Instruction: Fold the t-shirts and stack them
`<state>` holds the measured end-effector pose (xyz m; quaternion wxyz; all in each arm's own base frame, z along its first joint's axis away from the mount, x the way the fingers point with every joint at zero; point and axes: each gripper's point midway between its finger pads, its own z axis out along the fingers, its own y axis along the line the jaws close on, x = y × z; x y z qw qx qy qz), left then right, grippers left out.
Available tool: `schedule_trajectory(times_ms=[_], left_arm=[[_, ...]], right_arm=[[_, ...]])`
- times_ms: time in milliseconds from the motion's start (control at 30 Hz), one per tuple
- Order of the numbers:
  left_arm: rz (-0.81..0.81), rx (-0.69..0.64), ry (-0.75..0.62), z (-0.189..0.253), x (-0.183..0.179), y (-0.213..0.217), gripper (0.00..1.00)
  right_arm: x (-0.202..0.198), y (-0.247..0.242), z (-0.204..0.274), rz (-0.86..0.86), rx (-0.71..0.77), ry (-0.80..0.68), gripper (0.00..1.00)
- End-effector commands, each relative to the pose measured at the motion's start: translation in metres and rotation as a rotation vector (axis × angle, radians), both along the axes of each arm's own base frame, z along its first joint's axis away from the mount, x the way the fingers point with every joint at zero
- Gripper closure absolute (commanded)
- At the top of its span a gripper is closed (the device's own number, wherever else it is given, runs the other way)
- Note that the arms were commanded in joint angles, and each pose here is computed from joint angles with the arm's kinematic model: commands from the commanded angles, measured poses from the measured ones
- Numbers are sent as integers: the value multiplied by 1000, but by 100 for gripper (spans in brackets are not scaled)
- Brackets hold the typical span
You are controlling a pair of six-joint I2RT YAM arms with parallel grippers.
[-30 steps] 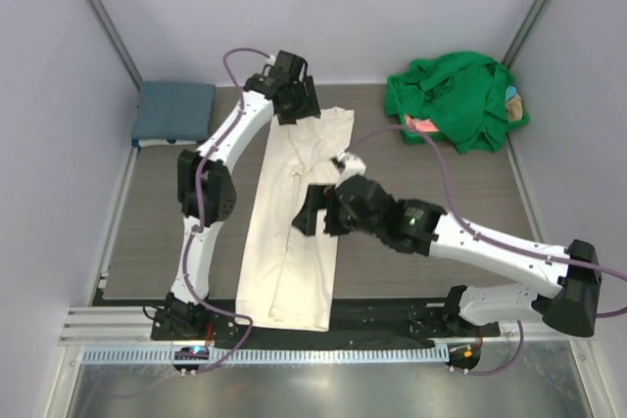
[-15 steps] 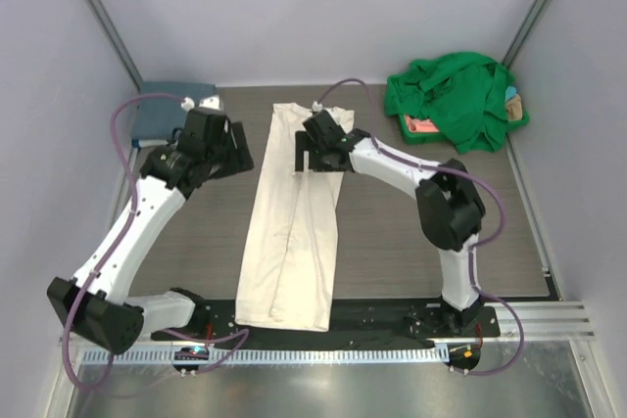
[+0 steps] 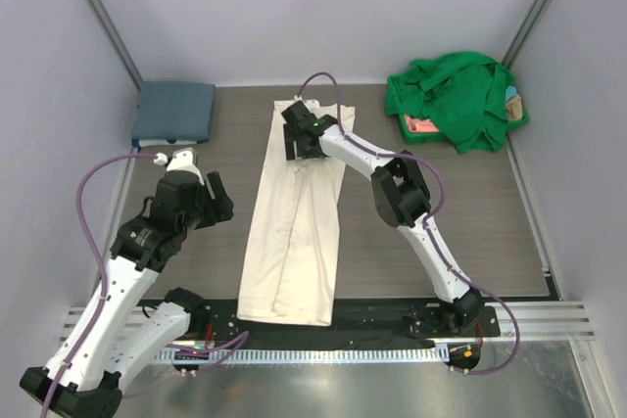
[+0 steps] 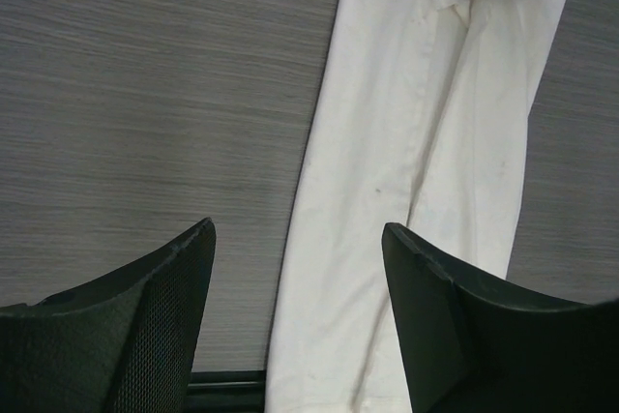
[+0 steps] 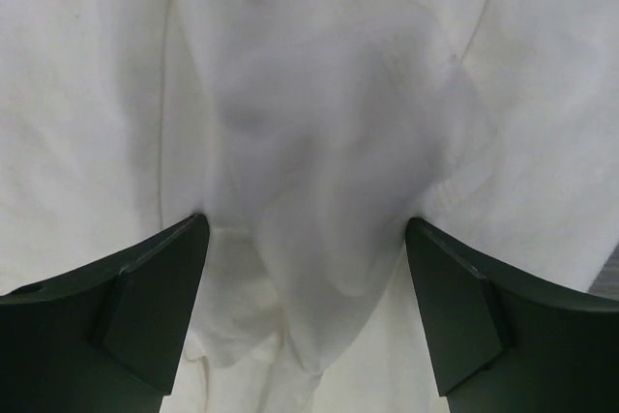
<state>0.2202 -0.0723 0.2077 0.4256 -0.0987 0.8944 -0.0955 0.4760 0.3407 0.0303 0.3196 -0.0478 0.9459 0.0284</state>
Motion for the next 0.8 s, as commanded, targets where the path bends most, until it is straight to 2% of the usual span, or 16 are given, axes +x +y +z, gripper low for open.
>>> schedule_trajectory(times_ms=[0,200,333,467,600,633,667,700,733,767], left_arm=[[-16,-2,-46,-3,10,-4,29],[-23,13,-25,-10,14,-6,29],[-47,-6,18,-18,15,-14,30],[-28,-81,46,-24,14,-24,30],[-27,-207,117,-52,7,-43,33],[-33,-228,135,-58,4,-47,33],[-34,-252,138,-62,5,-51,34],[-30,-256,172,-78,-1,-51,34],[-34,-294,194,-83,-5,-57,35],[-46,-315,217,-96,-10,-62,35]], right_arm=[[26,-65,-37,-90,-138,58,11],[91,-63,-24,-30,-41,-44,9],[123,-29,-4,127,141,-171,8],[117,17,27,389,269,-232,7],[109,19,104,406,258,-346,4],[100,15,101,399,252,-324,3],[91,11,154,393,278,-392,2],[88,5,172,355,299,-416,2],[75,-3,156,337,289,-370,2],[61,-12,203,320,318,-430,2]])
